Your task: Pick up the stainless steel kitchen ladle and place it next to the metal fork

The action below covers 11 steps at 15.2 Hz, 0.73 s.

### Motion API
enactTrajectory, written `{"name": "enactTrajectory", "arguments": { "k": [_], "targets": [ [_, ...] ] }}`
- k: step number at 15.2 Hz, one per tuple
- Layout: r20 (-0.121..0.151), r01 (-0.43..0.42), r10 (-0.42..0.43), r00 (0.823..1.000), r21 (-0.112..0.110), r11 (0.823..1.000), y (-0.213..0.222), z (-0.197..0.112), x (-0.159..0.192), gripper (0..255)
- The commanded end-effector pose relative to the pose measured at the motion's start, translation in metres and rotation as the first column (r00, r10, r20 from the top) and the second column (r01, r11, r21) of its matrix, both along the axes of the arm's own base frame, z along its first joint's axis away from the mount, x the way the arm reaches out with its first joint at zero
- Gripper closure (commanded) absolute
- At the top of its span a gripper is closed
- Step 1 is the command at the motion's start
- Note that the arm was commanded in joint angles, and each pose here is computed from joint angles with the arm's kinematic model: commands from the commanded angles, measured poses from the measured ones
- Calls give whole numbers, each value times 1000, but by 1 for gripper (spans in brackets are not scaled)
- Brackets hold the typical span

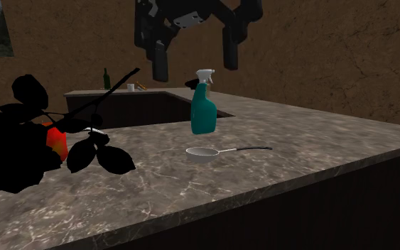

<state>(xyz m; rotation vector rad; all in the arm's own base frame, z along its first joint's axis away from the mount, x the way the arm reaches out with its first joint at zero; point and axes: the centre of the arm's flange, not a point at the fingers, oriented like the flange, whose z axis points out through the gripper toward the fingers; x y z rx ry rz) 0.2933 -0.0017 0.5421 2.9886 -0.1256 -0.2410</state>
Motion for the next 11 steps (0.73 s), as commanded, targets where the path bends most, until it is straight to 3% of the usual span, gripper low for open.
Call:
{"name": "enactTrajectory", "arguments": {
  "k": [1, 6, 11],
  "targets": [
    [0, 0, 0, 1000, 0, 1000, 0, 0, 0, 0],
    [41, 127, -129, 991, 39, 991, 7, -37, 47, 0],
    [77, 251, -257, 963, 83, 965, 10, -72, 95, 0]
  ]
}}
